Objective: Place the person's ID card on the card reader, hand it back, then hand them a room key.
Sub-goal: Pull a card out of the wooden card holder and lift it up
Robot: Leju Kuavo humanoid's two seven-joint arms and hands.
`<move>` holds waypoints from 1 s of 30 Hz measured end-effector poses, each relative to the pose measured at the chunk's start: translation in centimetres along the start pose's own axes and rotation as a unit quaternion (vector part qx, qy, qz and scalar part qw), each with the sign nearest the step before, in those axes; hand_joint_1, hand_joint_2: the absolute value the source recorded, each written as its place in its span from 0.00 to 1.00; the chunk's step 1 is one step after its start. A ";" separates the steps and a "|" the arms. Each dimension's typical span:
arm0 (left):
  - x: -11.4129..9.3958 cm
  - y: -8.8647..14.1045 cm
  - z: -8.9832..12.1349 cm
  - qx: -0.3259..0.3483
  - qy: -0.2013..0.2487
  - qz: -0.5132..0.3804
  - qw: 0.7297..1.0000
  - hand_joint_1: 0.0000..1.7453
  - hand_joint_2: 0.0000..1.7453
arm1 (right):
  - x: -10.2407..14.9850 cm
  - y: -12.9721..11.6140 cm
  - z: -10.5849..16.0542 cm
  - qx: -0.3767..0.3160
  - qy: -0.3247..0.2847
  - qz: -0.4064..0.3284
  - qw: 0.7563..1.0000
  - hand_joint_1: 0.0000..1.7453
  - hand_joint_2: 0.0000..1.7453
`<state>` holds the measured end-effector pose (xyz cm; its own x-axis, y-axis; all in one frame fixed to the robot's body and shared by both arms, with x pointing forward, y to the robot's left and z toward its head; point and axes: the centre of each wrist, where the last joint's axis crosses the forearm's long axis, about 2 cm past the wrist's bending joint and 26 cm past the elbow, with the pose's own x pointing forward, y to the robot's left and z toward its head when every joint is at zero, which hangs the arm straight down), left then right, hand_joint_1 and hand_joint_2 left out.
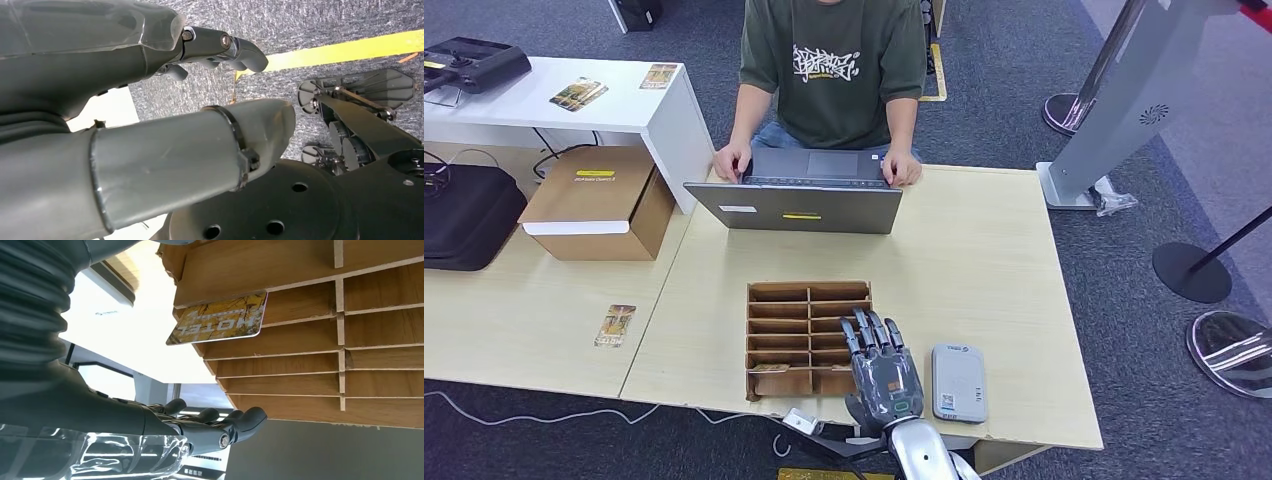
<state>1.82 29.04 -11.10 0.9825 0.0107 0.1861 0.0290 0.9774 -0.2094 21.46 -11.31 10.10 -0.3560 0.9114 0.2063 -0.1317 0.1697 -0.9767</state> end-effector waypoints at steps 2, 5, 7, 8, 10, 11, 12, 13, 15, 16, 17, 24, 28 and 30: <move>0.0 0.0 0.0 -0.001 0.000 0.000 1.000 0.00 0.00 | 0.0 0.0 0.0 0.000 0.000 0.000 1.000 0.00 1.00; 0.0 0.1 0.0 0.000 0.001 -0.001 1.000 0.00 0.00 | 0.0 0.0 0.0 -0.001 0.001 0.001 1.000 0.00 1.00; 0.0 0.1 0.0 0.000 0.002 -0.001 1.000 0.00 0.00 | 0.0 -0.1 0.0 -0.002 0.003 0.001 1.000 0.00 1.00; 0.0 0.1 0.0 0.000 0.002 -0.001 1.000 0.00 0.00 | 0.0 -0.1 0.0 -0.002 0.003 0.001 1.000 0.00 1.00; 0.0 0.1 0.0 0.000 0.003 -0.001 1.000 0.00 0.00 | 0.0 -0.1 0.0 -0.002 0.003 0.001 1.000 0.00 1.00; 0.0 0.1 0.0 0.000 0.003 -0.002 1.000 0.00 0.00 | 0.0 -0.1 0.0 -0.002 0.003 0.001 1.000 0.00 1.00; 0.0 0.1 0.0 0.000 0.003 -0.002 1.000 0.00 0.00 | 0.0 -0.1 0.0 -0.002 0.003 0.001 1.000 0.00 1.00; 0.0 0.1 0.0 0.001 0.004 -0.002 1.000 0.00 0.00 | 0.0 -0.1 0.0 -0.002 0.004 0.001 1.000 0.00 1.00; 0.0 0.1 0.0 0.002 0.004 -0.001 1.000 0.00 0.00 | 0.0 -0.1 0.0 -0.002 0.004 0.001 1.000 0.00 1.00; 0.0 0.1 0.0 0.003 0.004 -0.001 1.000 0.00 0.00 | 0.0 -0.1 0.0 -0.001 0.003 0.001 1.000 0.00 1.00; 0.0 0.1 0.0 0.003 0.004 0.000 1.000 0.00 0.00 | 0.0 0.0 0.0 -0.001 0.003 0.001 1.000 0.00 1.00; 0.0 0.1 0.0 0.004 0.003 0.009 1.000 0.00 0.00 | 0.0 0.1 0.0 0.001 -0.001 0.001 1.000 1.00 1.00; 0.0 0.1 0.0 0.004 0.005 0.011 1.000 0.00 0.00 | 0.0 0.2 0.0 0.004 -0.002 0.001 1.000 1.00 1.00; 0.0 0.1 0.0 0.004 0.005 0.011 1.000 0.00 0.00 | 0.0 0.2 0.0 0.005 -0.002 0.001 1.000 1.00 1.00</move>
<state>1.78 29.18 -11.09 0.9846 0.0311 0.1722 0.0050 0.9787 -0.2054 21.48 -11.31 9.92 -0.3594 0.9103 0.2054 -0.1399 0.1651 -0.9763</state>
